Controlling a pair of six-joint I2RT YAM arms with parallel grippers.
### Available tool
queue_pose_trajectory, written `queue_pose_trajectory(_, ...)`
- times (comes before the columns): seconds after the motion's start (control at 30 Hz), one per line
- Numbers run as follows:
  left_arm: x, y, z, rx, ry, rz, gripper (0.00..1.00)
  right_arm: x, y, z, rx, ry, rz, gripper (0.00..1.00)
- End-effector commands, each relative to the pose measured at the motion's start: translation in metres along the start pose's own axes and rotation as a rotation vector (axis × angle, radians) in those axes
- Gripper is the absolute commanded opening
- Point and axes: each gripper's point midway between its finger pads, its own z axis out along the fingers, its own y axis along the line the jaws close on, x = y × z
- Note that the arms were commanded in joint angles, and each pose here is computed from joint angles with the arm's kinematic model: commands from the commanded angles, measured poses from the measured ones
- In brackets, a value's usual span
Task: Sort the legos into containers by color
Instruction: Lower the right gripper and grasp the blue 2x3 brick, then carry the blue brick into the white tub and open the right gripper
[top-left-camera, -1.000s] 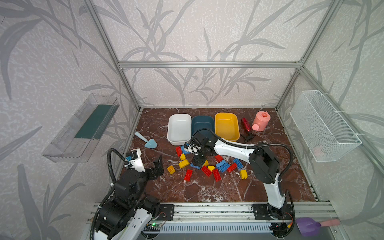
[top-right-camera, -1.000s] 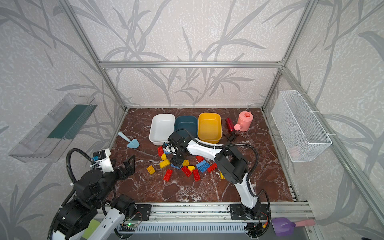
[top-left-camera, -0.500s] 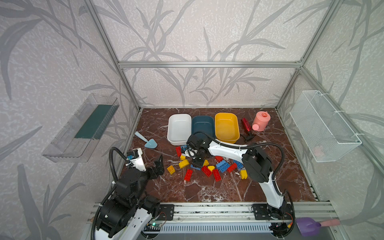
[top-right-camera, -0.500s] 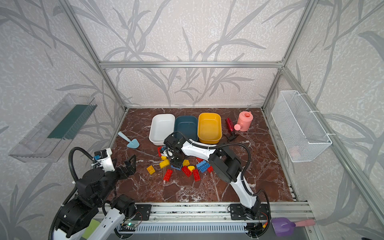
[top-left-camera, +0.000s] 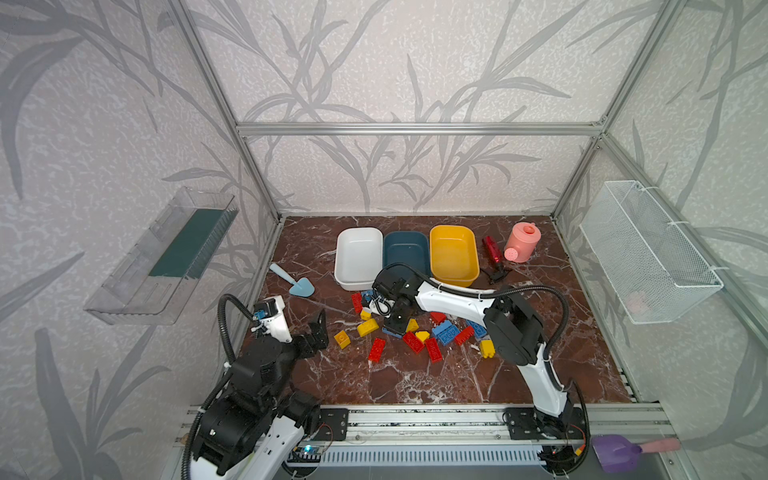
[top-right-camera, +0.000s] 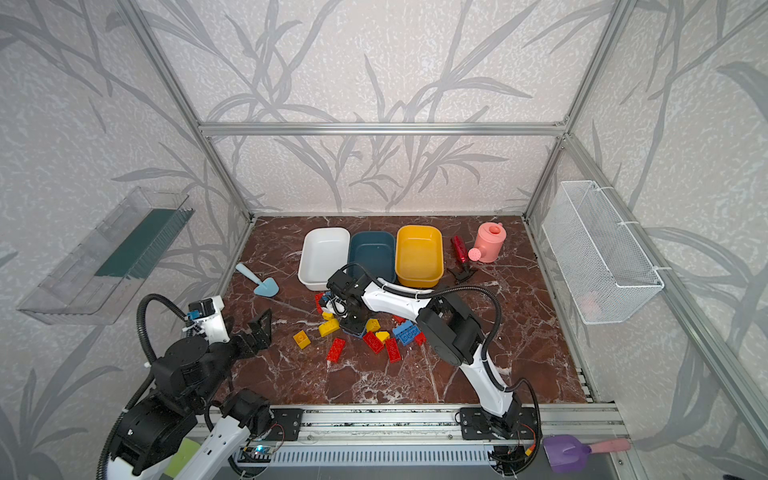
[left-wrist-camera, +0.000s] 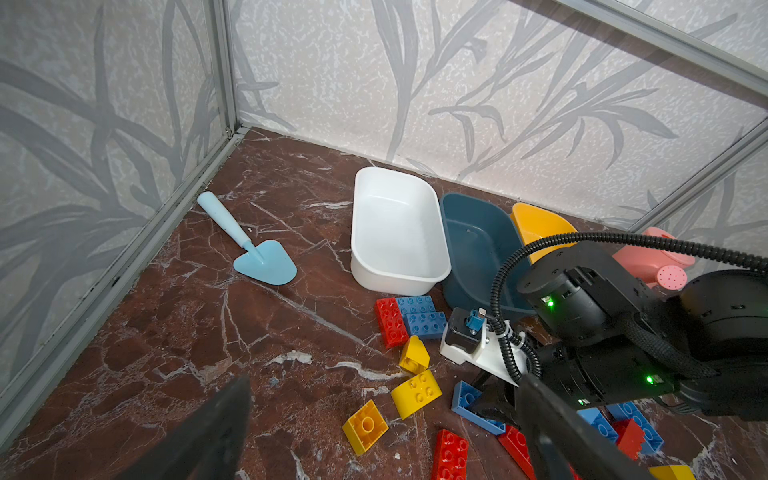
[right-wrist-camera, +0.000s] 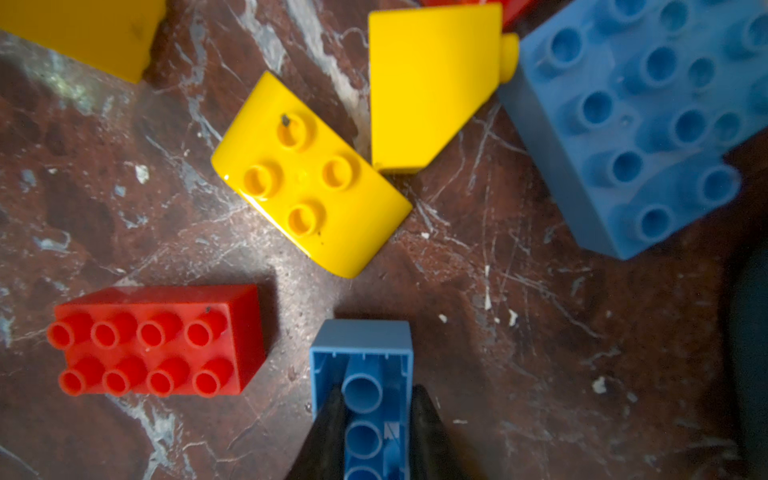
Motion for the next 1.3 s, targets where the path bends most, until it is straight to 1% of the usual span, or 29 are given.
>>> queue_pose_trajectory(0.0, 0.001, 0.004, 0.002, -0.023, 0.000, -0.002, 0.99, 0.002, -0.001, -0.010, 0.026, 0.010, -0.006, 0.11)
queue_pose_trajectory(0.17, 0.001, 0.004, 0.003, -0.025, -0.001, -0.002, 0.99, -0.008, -0.003, -0.028, 0.047, -0.031, 0.001, 0.10)
queue_pose_trajectory(0.4, 0.001, 0.004, 0.002, -0.025, -0.001, -0.001, 0.99, -0.032, -0.013, -0.065, 0.075, -0.087, 0.013, 0.10)
queue_pose_trajectory(0.53, 0.001, 0.004, 0.001, -0.020, -0.007, -0.003, 0.99, -0.055, -0.020, -0.086, 0.086, -0.142, 0.019, 0.10)
queue_pose_trajectory(0.63, 0.001, 0.004, 0.001, -0.018, -0.009, -0.003, 0.99, -0.072, -0.035, -0.094, 0.102, -0.189, 0.059, 0.10)
queue_pose_trajectory(0.77, 0.001, 0.003, 0.001, -0.014, -0.007, -0.005, 0.99, -0.104, -0.064, -0.097, 0.098, -0.278, 0.163, 0.10)
queue_pose_trajectory(0.9, 0.002, 0.002, 0.002, -0.011, -0.004, -0.005, 0.99, -0.133, -0.092, -0.092, 0.126, -0.347, 0.220, 0.10)
queue_pose_trajectory(0.97, 0.003, 0.001, 0.003, -0.005, 0.003, -0.003, 0.99, -0.141, -0.105, -0.084, 0.164, -0.356, 0.238, 0.10)
queue_pose_trajectory(1.13, 0.004, 0.000, 0.004, -0.005, 0.010, 0.000, 0.99, -0.153, -0.130, -0.071, 0.198, -0.396, 0.291, 0.11)
queue_pose_trajectory(1.2, 0.004, 0.000, 0.005, -0.004, 0.014, 0.002, 0.99, -0.154, -0.137, -0.068, 0.192, -0.411, 0.313, 0.15)
queue_pose_trajectory(1.27, 0.004, -0.002, 0.006, 0.001, 0.018, 0.004, 0.99, -0.157, -0.141, -0.067, 0.182, -0.433, 0.332, 0.22)
